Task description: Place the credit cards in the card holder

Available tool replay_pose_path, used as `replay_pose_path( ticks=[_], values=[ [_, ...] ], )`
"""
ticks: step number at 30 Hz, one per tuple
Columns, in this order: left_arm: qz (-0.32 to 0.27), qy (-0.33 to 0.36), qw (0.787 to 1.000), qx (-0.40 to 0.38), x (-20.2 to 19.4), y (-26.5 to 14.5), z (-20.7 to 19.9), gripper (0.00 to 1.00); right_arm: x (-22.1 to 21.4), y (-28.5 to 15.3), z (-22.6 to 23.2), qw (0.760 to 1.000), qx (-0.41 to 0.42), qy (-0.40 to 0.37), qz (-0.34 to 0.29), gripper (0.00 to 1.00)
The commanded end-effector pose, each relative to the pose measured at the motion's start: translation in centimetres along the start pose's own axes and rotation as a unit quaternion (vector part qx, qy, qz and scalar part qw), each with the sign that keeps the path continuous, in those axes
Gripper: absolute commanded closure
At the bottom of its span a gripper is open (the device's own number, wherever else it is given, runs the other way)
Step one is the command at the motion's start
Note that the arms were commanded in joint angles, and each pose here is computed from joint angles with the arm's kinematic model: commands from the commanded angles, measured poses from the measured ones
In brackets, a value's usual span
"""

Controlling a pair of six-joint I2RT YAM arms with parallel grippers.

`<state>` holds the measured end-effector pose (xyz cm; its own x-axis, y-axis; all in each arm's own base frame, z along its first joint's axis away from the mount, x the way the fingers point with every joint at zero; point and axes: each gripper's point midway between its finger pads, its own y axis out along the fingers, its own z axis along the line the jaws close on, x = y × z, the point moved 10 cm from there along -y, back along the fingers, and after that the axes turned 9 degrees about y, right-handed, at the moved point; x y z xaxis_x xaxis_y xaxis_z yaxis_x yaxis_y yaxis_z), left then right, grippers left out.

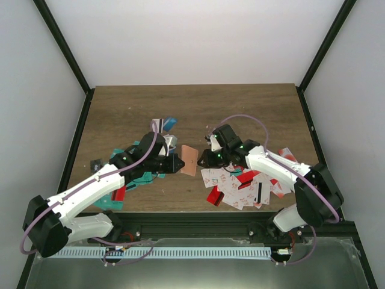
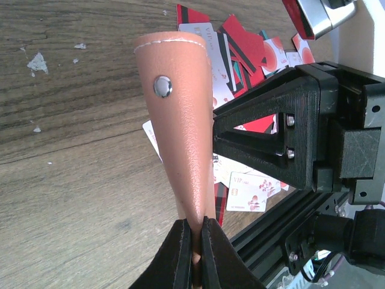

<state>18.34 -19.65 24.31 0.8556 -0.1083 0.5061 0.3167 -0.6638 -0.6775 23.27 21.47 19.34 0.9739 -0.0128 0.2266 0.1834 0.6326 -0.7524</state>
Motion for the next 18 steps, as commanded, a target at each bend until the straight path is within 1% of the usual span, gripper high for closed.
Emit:
replay_pose_path(
  ticks=[1, 5, 8, 14, 18],
  values=[
    [-0.008, 0.012, 1.0, -0.017, 0.2, -0.1, -0.5, 0.96, 1.1, -0.5, 1.1, 0.999, 0.028, -0.016, -0.012, 0.81],
    [-0.009, 0.015, 1.0, -0.019, 0.3, 0.0, -0.5, 0.96, 1.0, -0.2, 1.0, 0.999, 0.029, -0.015, -0.005, 0.94],
    [-0.007, 0.013, 1.0, -0.018, 0.1, 0.2, -0.3, 0.96, 0.9, -0.1, 0.9, 1.0, 0.03, -0.01, 0.0, 0.98],
    [0.006, 0.001, 1.0, 0.015, -0.6, 0.9, 0.8, 0.94, 0.0, 0.1, 0.7, 0.998, 0.051, -0.002, 0.029, 0.99],
    [0.034, -0.006, 0.999, 0.03, -1.9, 2.2, 2.1, 0.92, -1.3, 0.6, -0.1, 0.996, 0.068, 0.015, 0.056, 0.99]
  ],
)
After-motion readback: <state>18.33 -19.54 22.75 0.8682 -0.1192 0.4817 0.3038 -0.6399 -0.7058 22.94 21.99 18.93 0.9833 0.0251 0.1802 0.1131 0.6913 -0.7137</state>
